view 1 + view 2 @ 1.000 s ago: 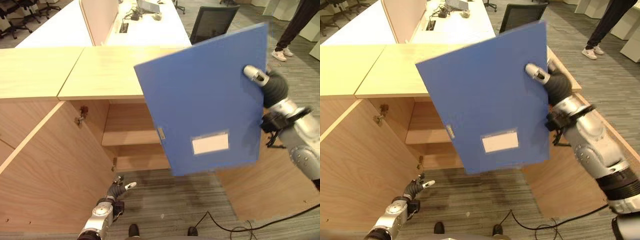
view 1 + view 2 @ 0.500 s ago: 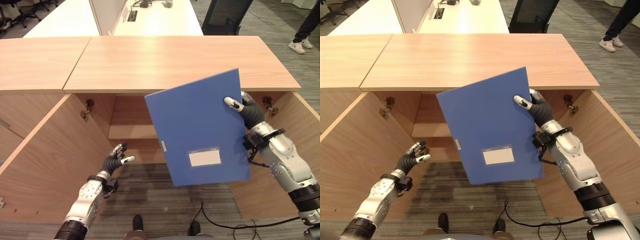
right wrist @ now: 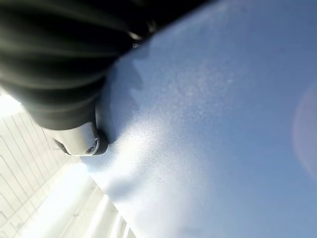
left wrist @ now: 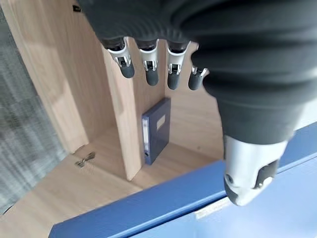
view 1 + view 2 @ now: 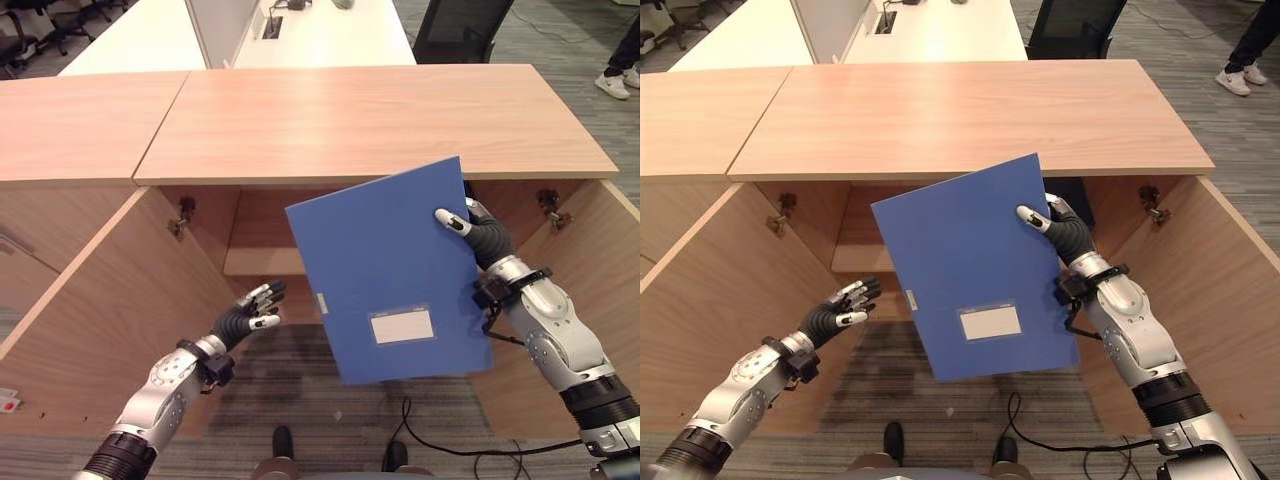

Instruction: Put the empty folder in the office cabinet

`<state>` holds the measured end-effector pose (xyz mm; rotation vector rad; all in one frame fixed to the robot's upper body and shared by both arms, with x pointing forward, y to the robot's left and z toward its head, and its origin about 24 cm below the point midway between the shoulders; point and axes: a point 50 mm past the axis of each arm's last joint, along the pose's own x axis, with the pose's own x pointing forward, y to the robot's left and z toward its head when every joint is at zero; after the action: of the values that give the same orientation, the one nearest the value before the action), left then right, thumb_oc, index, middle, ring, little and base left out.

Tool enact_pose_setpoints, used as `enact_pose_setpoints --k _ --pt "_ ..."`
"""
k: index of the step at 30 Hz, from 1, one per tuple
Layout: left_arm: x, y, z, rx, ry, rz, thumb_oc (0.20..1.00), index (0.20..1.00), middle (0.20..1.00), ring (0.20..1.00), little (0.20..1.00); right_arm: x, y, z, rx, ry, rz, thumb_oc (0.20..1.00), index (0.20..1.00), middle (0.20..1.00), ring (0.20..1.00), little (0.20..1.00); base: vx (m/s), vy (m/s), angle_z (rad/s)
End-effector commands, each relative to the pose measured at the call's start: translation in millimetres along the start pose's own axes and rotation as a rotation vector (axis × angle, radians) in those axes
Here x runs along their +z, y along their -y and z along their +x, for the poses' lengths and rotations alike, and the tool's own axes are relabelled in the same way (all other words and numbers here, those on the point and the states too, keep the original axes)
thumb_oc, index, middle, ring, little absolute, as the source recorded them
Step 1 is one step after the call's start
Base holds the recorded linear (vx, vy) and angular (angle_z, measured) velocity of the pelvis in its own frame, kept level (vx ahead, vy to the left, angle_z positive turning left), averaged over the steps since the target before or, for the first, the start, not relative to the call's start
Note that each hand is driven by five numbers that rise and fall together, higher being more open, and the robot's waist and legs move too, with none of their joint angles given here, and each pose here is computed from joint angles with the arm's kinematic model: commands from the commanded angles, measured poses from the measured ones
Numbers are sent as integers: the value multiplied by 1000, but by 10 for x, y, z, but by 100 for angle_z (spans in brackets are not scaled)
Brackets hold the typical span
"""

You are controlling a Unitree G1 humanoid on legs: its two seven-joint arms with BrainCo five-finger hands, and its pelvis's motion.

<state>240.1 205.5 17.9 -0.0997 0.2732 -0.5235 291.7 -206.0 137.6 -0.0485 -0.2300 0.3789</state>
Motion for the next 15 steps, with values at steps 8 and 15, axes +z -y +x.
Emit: enact_pose_setpoints --k 8,15 --pt "292 200 266 -147 101 -29 1000 1000 1000 1000 1000 320 -185 199 48 213 23 200 200 200 200 200 0 0 0" --pt "304 385 401 -222 97 -42 1000 1000 1000 1000 1000 291 -284 265 51 226 73 200 200 200 200 200 0 0 0"
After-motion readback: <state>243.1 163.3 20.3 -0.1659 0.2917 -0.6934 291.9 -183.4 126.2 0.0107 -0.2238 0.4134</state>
